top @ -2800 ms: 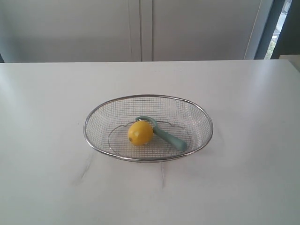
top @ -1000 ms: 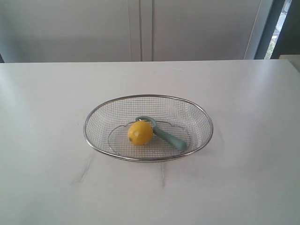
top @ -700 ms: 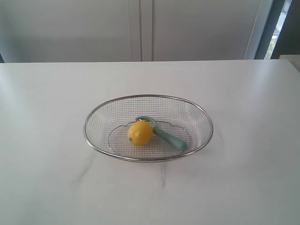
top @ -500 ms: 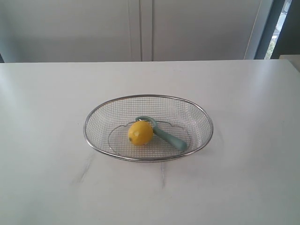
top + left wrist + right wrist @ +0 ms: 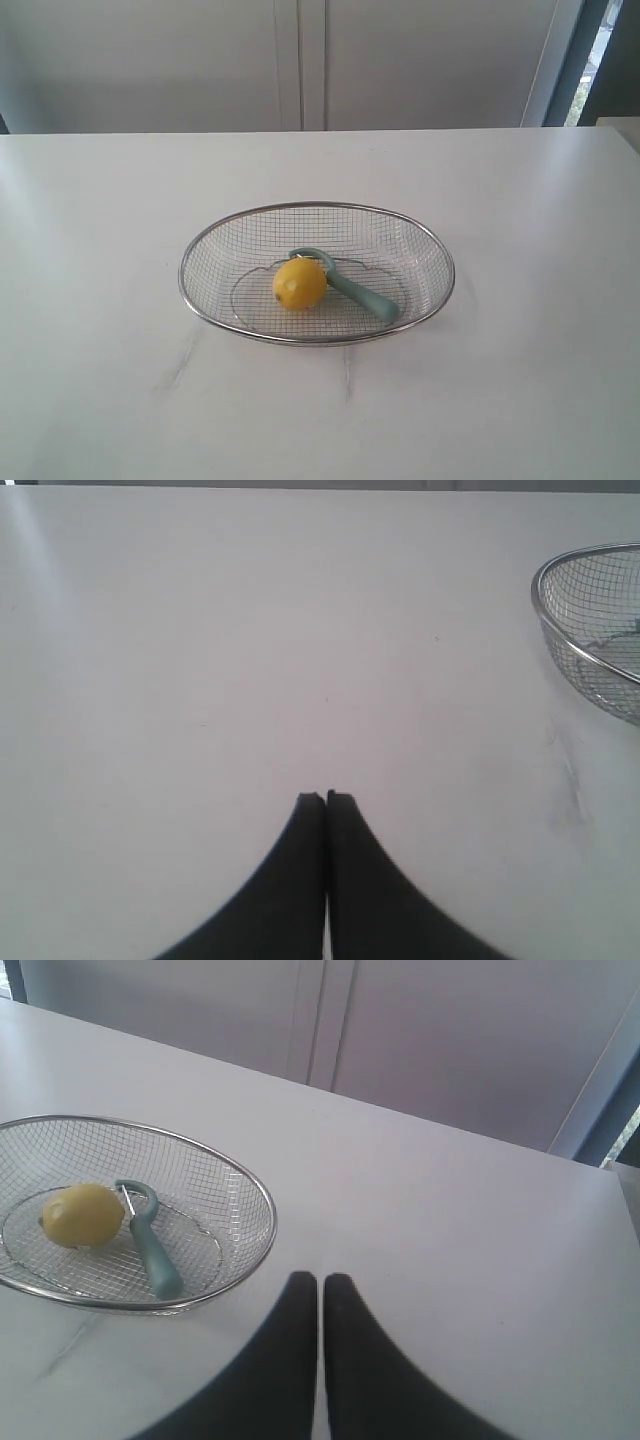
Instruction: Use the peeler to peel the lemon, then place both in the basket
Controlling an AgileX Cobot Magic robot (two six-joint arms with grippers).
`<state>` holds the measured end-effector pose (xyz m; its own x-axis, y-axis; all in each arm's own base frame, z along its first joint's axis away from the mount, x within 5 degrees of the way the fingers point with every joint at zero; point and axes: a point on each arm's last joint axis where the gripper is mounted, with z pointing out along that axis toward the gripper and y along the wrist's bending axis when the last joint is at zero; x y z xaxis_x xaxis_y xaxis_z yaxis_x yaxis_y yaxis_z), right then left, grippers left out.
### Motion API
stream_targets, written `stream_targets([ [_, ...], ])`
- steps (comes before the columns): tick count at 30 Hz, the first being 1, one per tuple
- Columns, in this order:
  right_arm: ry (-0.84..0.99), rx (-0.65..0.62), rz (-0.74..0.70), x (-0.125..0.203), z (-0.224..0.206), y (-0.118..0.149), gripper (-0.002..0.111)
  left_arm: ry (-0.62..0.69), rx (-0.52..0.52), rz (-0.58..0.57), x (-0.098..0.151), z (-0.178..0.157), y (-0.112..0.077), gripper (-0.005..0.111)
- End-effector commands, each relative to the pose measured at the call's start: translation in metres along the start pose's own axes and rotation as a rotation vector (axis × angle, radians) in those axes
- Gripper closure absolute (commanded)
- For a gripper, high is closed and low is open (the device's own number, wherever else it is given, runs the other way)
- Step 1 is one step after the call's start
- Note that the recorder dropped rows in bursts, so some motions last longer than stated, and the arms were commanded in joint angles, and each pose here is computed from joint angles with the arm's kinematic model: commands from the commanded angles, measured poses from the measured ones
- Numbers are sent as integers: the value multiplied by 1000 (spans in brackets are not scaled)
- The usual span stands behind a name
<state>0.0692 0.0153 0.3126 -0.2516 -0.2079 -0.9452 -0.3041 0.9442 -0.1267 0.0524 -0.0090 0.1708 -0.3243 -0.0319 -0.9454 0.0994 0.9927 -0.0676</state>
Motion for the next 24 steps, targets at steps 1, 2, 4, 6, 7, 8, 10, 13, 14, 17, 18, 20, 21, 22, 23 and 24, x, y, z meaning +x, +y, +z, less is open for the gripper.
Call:
stream_targets([
  [1, -3, 5, 2, 1, 0, 0, 105, 6, -13, 17, 2, 0, 1, 107],
  [2, -3, 5, 2, 1, 0, 0, 105, 6, -15, 23, 2, 0, 1, 107],
  [4, -3, 5, 2, 1, 0, 0, 105, 7, -18, 29, 2, 0, 2, 107],
  [6, -3, 5, 2, 1, 0, 0, 105, 7, -18, 29, 2, 0, 2, 107],
  [7, -3, 5, 2, 1, 0, 0, 105, 7, -18, 29, 2, 0, 2, 107],
  [8, -3, 5, 2, 1, 0, 0, 105, 7, -18, 29, 2, 0, 2, 107],
  [10, -3, 5, 2, 1, 0, 0, 105, 5, -18, 29, 2, 0, 2, 107],
  [13, -3, 5, 2, 1, 0, 0, 105, 5, -18, 29, 2, 0, 2, 107],
  [14, -3, 5, 2, 1, 0, 0, 105, 5, -18, 29, 2, 0, 2, 107],
  [17, -3, 5, 2, 1, 0, 0, 105, 0, -18, 29, 1, 0, 2, 107],
  [18, -3, 5, 2, 1, 0, 0, 105, 3, -18, 29, 1, 0, 2, 107],
  [20, -3, 5, 2, 1, 0, 0, 105, 3, -18, 31, 1, 0, 2, 107],
  [21, -3, 5, 2, 1, 0, 0, 105, 3, -18, 31, 1, 0, 2, 107],
  [22, -3, 5, 2, 1, 0, 0, 105, 3, -18, 31, 1, 0, 2, 107],
  [23, -3, 5, 2, 1, 0, 0, 105, 3, -18, 31, 1, 0, 2, 107],
  [24, -3, 5, 2, 1, 0, 0, 105, 3, -18, 31, 1, 0, 2, 107],
])
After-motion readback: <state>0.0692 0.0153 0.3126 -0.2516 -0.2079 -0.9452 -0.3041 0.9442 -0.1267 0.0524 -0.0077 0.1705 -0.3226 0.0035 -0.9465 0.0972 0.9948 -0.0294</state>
